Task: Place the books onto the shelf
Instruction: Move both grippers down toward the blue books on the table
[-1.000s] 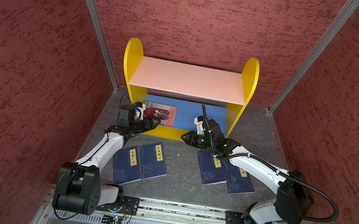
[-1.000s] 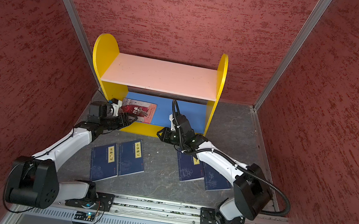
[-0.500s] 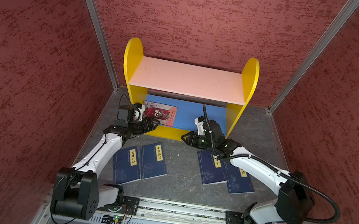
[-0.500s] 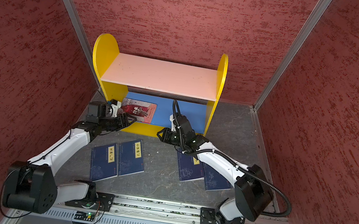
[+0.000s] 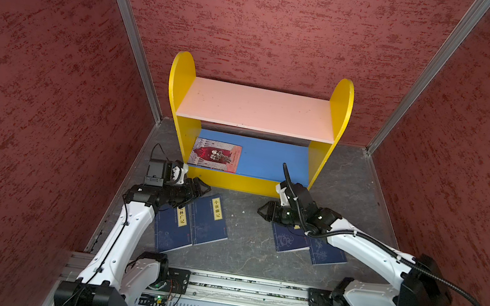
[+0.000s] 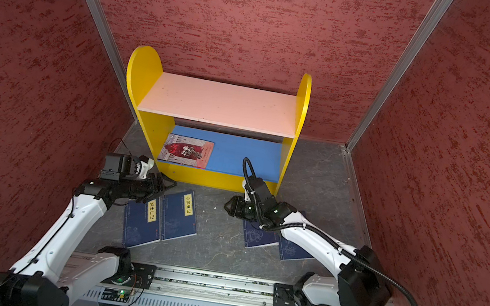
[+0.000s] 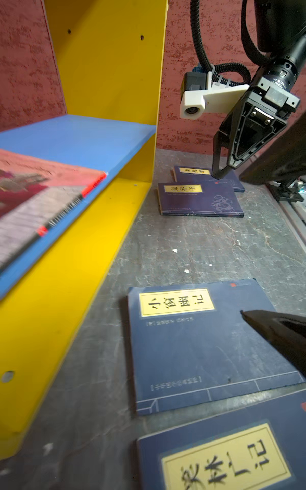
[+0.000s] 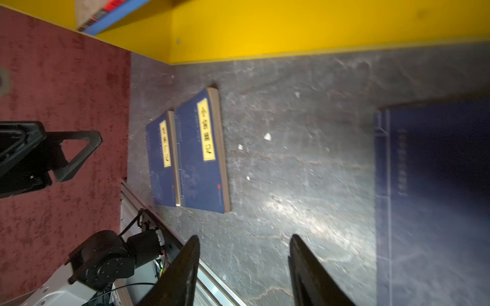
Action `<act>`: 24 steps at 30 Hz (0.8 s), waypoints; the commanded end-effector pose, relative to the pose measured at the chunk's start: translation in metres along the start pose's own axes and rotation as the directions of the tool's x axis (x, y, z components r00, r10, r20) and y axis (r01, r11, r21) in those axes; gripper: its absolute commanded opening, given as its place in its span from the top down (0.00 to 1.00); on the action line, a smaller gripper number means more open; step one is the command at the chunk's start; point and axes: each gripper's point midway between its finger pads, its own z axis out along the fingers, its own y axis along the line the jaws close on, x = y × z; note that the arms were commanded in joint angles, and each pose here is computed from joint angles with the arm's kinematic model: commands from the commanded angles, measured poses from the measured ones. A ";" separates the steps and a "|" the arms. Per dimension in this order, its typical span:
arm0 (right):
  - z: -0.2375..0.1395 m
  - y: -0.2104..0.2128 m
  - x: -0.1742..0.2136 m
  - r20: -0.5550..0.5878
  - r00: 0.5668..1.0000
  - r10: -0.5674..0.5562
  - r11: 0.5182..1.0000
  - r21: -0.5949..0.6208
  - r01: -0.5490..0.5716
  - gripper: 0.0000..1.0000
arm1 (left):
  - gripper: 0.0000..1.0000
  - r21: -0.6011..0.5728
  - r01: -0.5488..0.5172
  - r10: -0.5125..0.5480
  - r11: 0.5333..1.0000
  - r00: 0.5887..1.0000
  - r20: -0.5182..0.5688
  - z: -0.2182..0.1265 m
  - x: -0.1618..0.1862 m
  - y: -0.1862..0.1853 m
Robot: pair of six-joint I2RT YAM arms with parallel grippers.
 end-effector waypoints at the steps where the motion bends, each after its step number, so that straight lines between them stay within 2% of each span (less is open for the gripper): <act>1: -0.014 -0.039 -0.005 0.095 0.992 0.082 0.978 0.183 -0.099 0.41 | 0.24 0.119 -0.062 0.069 0.991 0.996 -0.061 0.010 0.012 -0.016; 4: -0.024 -0.075 -0.011 0.180 0.974 0.136 0.939 0.292 -0.185 0.37 | 0.22 0.186 -0.123 0.142 0.975 0.986 -0.092 0.016 0.018 -0.032; 7: -0.037 -0.112 -0.021 0.287 0.937 0.200 0.893 0.340 -0.295 0.36 | 0.22 0.228 -0.187 0.225 0.955 0.963 -0.151 0.027 0.034 -0.046; 11: -0.050 -0.142 -0.029 0.419 0.863 0.281 0.861 0.287 -0.420 0.35 | 0.21 0.303 -0.282 0.345 0.911 0.921 -0.179 0.038 0.053 -0.066; 14: -0.055 -0.152 -0.035 0.453 0.840 0.300 0.855 0.263 -0.448 0.35 | 0.20 0.370 -0.361 0.452 0.856 0.870 -0.196 0.044 0.070 -0.081; 17: -0.054 -0.156 -0.043 0.461 0.839 0.289 0.859 0.261 -0.439 0.35 | 0.20 0.389 -0.396 0.500 0.832 0.840 -0.213 0.054 0.080 -0.086; 20: -0.046 -0.167 -0.043 0.433 0.852 0.294 0.849 0.292 -0.440 0.35 | 0.20 0.385 -0.391 0.502 0.836 0.829 -0.246 0.063 0.083 -0.085; 24: -0.031 -0.170 -0.044 0.387 0.878 0.282 0.862 0.299 -0.409 0.35 | 0.20 0.385 -0.410 0.529 0.827 0.800 -0.284 0.067 0.086 -0.085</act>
